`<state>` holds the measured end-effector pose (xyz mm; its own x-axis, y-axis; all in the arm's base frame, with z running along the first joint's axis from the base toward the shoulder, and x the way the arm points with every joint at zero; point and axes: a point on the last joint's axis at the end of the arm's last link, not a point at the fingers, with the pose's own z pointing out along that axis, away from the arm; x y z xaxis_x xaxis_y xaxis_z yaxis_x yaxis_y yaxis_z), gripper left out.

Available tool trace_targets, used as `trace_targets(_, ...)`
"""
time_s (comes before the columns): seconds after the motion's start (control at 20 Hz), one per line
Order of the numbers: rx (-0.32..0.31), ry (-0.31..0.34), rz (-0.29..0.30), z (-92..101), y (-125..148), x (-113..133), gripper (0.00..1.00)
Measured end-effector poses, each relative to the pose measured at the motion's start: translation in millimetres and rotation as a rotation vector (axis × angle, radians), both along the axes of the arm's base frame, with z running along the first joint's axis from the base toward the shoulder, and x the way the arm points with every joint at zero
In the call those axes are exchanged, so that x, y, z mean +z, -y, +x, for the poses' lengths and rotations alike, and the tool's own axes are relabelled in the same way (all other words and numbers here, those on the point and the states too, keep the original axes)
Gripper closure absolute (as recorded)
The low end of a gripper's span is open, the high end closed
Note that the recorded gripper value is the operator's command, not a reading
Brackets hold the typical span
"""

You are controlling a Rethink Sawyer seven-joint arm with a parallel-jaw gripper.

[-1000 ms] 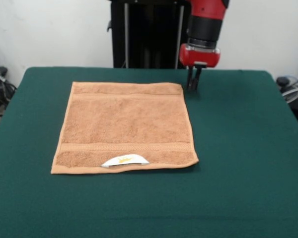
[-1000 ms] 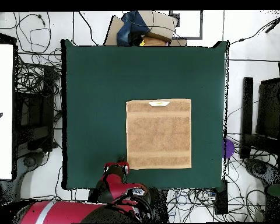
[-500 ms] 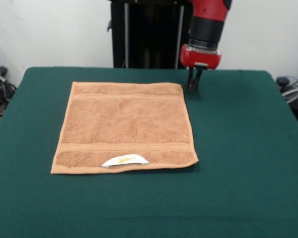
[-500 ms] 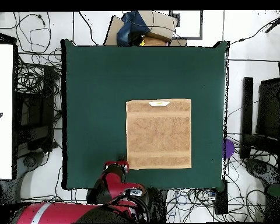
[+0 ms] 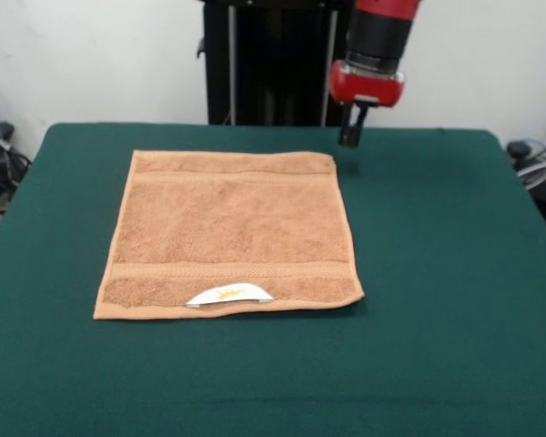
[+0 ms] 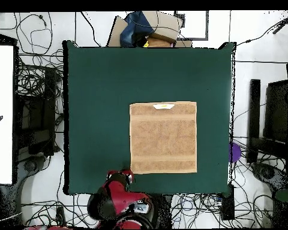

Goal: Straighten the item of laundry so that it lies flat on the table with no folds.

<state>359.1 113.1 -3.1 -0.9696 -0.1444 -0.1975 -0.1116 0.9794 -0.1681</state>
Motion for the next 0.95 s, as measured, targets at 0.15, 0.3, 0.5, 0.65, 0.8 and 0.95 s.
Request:
trace_targets(0.15, -0.011, -0.004, -0.004, -4.6, 10.5, 13.6, 1.0)
trace_targets(0.3, -0.018, 0.008, 0.001, -13.5, 27.3, 38.2, 1.0)
trace_targets(0.5, -0.024, 0.019, 0.002, -21.9, 39.5, 55.6, 1.0)
trace_targets(0.65, -0.03, 0.027, -0.001, -31.1, 46.9, 69.7, 1.0)
trace_targets(0.8, -0.033, 0.029, -0.003, -35.3, 48.1, 74.8, 1.0)
trace_targets(0.95, -0.038, 0.031, -0.005, -37.6, 48.9, 78.4, 1.0)
